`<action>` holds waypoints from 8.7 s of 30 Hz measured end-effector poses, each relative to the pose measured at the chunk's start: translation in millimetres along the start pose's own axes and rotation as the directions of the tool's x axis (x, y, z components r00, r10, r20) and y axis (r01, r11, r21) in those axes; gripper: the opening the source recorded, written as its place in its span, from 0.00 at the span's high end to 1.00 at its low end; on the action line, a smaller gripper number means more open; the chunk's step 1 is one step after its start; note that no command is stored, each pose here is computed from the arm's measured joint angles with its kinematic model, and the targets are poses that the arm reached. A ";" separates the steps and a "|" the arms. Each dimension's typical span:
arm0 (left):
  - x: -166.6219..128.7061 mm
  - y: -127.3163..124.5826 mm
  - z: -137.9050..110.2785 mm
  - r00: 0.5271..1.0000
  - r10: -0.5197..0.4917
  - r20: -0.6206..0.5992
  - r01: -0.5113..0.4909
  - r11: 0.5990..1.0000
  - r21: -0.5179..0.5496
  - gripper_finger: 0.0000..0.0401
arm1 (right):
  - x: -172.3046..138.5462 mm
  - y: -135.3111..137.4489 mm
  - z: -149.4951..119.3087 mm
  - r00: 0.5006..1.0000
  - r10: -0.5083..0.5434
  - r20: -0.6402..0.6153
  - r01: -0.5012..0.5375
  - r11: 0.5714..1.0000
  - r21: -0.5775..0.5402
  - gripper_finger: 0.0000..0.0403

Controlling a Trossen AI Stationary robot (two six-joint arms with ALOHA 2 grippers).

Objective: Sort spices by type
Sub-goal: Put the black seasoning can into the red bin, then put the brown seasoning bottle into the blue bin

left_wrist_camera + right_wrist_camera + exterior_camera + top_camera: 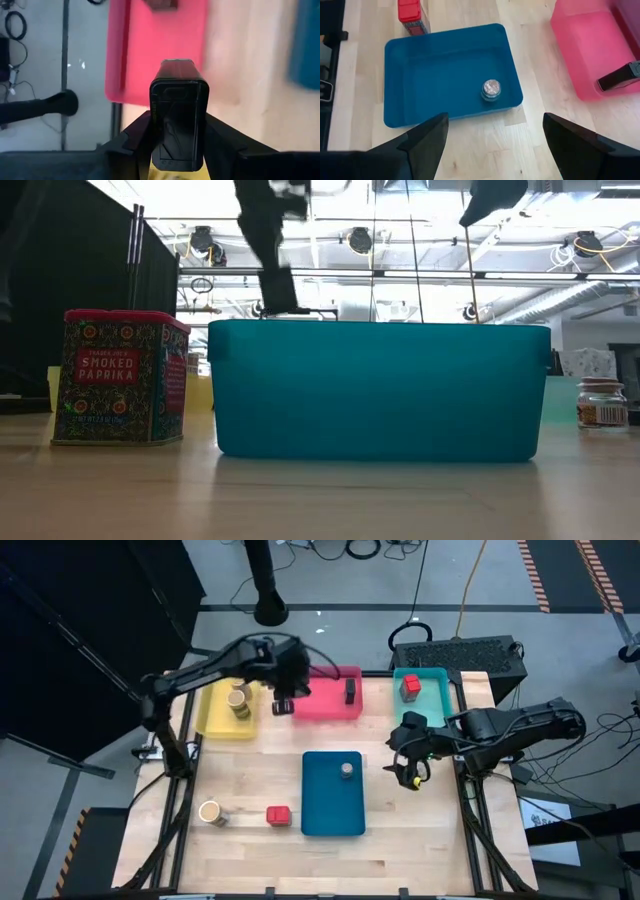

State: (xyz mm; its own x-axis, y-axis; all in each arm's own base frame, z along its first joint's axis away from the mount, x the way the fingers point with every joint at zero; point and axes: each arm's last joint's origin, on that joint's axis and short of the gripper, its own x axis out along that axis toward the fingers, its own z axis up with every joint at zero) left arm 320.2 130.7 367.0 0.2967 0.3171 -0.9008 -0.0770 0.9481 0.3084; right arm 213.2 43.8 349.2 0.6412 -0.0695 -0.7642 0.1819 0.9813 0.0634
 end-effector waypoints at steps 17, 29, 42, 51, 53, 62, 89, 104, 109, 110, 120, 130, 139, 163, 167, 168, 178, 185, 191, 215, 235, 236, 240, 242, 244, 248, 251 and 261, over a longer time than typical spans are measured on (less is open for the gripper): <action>117.2 51.4 7.4 0.986 -0.099 -0.133 0.126 0.968 0.218 0.65 | 1.4 0.7 1.9 1.000 0.004 0.012 -0.004 1.000 -0.002 0.24; 143.7 82.0 -3.8 0.976 -0.209 -0.061 0.211 0.977 0.040 0.65 | 2.5 -5.5 4.0 0.999 -0.035 0.021 0.034 0.999 0.018 0.24; 181.3 71.7 -12.8 0.928 -0.314 -0.200 0.313 0.949 -0.038 0.65 | 3.5 -11.0 5.4 0.999 -0.051 0.018 0.051 0.998 0.045 0.24; 181.5 68.3 -8.7 0.930 -0.324 -0.175 0.324 0.946 -0.028 0.65 | 3.5 -11.2 4.7 0.999 -0.053 0.012 0.053 0.998 0.040 0.24; 181.3 67.4 -8.1 0.924 -0.350 -0.156 0.351 0.936 -0.020 0.65 | 3.5 -11.2 4.7 0.999 -0.053 0.012 0.053 0.998 0.039 0.24; 183.2 58.5 -4.0 0.923 -0.346 -0.171 0.357 0.933 0.039 0.64 | 3.5 -11.1 4.7 0.999 -0.053 0.012 0.052 0.998 0.036 0.24; 155.1 65.7 6.5 0.973 -0.188 -0.134 0.198 0.978 0.067 0.45 | 3.5 -11.0 4.7 0.999 -0.052 0.012 0.052 0.998 0.032 0.24; -17.8 6.7 17.8 0.913 -0.274 0.302 0.270 0.961 0.055 0.50 | 5.6 -20.0 -5.4 0.954 -0.296 -0.055 0.300 0.916 0.268 0.24; -63.1 -58.3 12.2 0.868 -0.347 0.356 0.310 0.938 0.158 0.54 | 22.6 -9.4 -11.6 0.940 -0.292 -0.176 0.337 0.875 0.348 0.24; -68.8 -71.5 9.6 0.864 -0.354 0.359 0.310 0.934 0.176 0.55 | 27.8 -6.2 -12.4 0.939 -0.278 -0.204 0.337 0.870 0.361 0.24; -94.4 -169.2 -37.5 0.839 -0.231 0.492 0.185 0.973 0.141 0.56 | 58.5 21.0 -32.2 0.833 -0.110 -0.541 0.404 0.791 0.460 0.24; -112.9 -228.3 -70.7 0.765 -0.043 0.643 0.009 0.998 0.057 0.56 | 37.6 12.4 -45.1 0.740 -0.159 -0.654 0.533 0.731 0.425 0.24; -121.2 -238.9 -79.1 0.736 0.075 0.673 -0.103 0.995 0.002 0.56 | 28.8 -13.5 -37.0 0.771 -0.148 -0.620 0.552 0.641 0.534 0.24; -102.7 -253.7 -94.8 0.727 0.207 0.654 -0.253 0.967 -0.025 0.56 | 73.1 -60.5 -116.5 0.779 -0.003 -0.627 0.551 0.481 0.682 0.24; -102.7 -252.8 -94.5 0.721 0.229 0.654 -0.272 0.962 -0.037 0.56 | 83.3 -63.5 -123.1 0.787 -0.002 -0.617 0.545 0.469 0.695 0.24; -102.7 -252.6 -94.5 0.719 0.234 0.654 -0.280 0.959 -0.035 0.56 | 85.7 -64.3 -124.2 0.790 -0.002 -0.613 0.543 0.465 0.699 0.24; -102.8 -252.6 -94.5 0.718 0.236 0.654 -0.287 0.957 -0.031 0.56 | 105.0 -66.9 -140.3 0.769 0.016 -0.639 0.565 0.450 0.691 0.24; -102.8 -252.6 -94.6 0.718 0.236 0.655 -0.286 0.958 -0.032 0.56 | 110.1 -66.6 -140.0 0.776 0.019 -0.630 0.554 0.455 0.697 0.35; -102.8 -252.6 -94.6 0.718 0.236 0.655 -0.285 0.958 -0.032 0.56 | 109.9 -65.8 -140.0 0.773 0.045 -0.633 0.550 0.452 0.702 0.59; -102.7 -252.6 -94.6 0.719 0.234 0.654 -0.267 0.962 -0.050 0.56 | 70.5 -16.3 22.6 0.951 -0.104 -0.292 0.265 0.761 0.592 0.64; -100.2 -251.5 -97.9 0.735 0.242 0.633 -0.248 0.965 -0.080 0.56 | 156.5 38.2 57.8 0.901 -0.010 -0.435 0.148 0.947 0.285 0.64; -100.3 -251.5 -97.9 0.735 0.241 0.633 -0.248 0.965 -0.080 0.56 | 158.4 38.1 57.0 0.895 -0.004 -0.446 0.145 0.948 0.284 0.64; -100.5 -251.4 -97.8 0.735 0.243 0.633 -0.249 0.965 -0.082 0.56 | 166.1 38.9 53.9 0.882 -0.008 -0.471 0.149 0.953 0.263 0.64; -100.5 -251.4 -97.8 0.735 0.243 0.633 -0.249 0.965 -0.082 0.56 | 169.3 39.2 52.8 0.878 -0.011 -0.479 0.152 0.955 0.256 0.64; -100.5 -251.4 -97.8 0.735 0.243 0.633 -0.249 0.965 -0.082 0.56 | 173.7 38.8 51.5 0.872 -0.015 -0.489 0.154 0.957 0.245 0.64; -100.5 -251.4 -97.8 0.734 0.243 0.634 -0.249 0.965 -0.082 0.56 | 179.1 34.6 50.8 0.863 -0.025 -0.504 0.167 0.956 0.240 0.64; -100.5 -251.4 -97.8 0.735 0.243 0.633 -0.249 0.965 -0.082 0.56 | 179.4 31.9 51.4 0.862 -0.027 -0.506 0.168 0.957 0.236 0.64; -100.5 -251.3 -97.8 0.734 0.244 0.633 -0.250 0.965 -0.082 0.56 | 179.1 37.7 50.1 0.851 0.046 -0.523 0.108 0.960 0.260 0.64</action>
State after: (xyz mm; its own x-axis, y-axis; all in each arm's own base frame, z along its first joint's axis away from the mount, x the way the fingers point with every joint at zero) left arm 216.7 -137.3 350.1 0.8021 0.4500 -0.3927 -0.2262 0.8375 0.4975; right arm 372.2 59.3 246.9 0.1637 0.0803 -0.9832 0.4371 0.8876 0.1453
